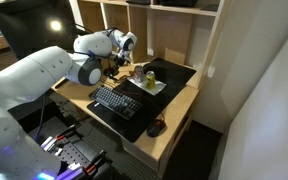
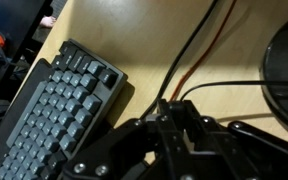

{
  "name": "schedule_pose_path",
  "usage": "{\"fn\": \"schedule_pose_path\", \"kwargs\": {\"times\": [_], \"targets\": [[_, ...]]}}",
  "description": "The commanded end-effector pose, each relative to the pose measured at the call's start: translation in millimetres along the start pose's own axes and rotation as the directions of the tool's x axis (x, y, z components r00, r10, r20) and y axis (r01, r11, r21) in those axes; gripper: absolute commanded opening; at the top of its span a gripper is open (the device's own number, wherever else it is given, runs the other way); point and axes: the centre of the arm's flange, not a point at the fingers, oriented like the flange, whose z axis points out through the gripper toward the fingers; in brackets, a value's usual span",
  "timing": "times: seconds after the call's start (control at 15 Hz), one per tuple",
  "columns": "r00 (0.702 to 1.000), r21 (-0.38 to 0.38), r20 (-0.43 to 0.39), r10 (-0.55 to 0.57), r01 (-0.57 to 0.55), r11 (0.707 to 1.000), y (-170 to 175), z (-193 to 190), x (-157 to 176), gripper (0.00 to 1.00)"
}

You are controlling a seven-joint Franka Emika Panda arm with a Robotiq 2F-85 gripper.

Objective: Turn off the lamp

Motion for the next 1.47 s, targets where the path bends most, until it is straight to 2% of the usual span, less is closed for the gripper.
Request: {"fn": "schedule_pose_path", "kwargs": {"times": [0.0,0.33,0.47,0.6,0.87,1.0,1.07,1.4], "targets": [[0.999,-0.061,-0.033,0.032,-0.034,0.998,-6.6,8.0,16.1,0.51],[0.991,-0.047,-0.125,0.036,-0.042,0.998,-2.0,23.0,29.6,0.87],[0.987,-0.042,-0.154,0.034,-0.041,0.998,0.1,20.7,27.9,0.97],[0.978,-0.024,-0.206,0.022,-0.028,0.999,1.2,17.4,25.3,1.0],[0.94,0.032,-0.342,-0.007,0.019,0.999,0.5,14.9,16.8,1.0],[0.932,0.081,-0.363,-0.013,0.046,0.996,-2.8,16.5,12.0,1.0],[0.938,0.089,-0.345,-0.026,0.06,0.994,-4.0,15.6,9.2,1.0],[0.907,0.183,-0.42,-0.014,0.1,0.978,-13.0,10.1,16.9,1.0]]}}
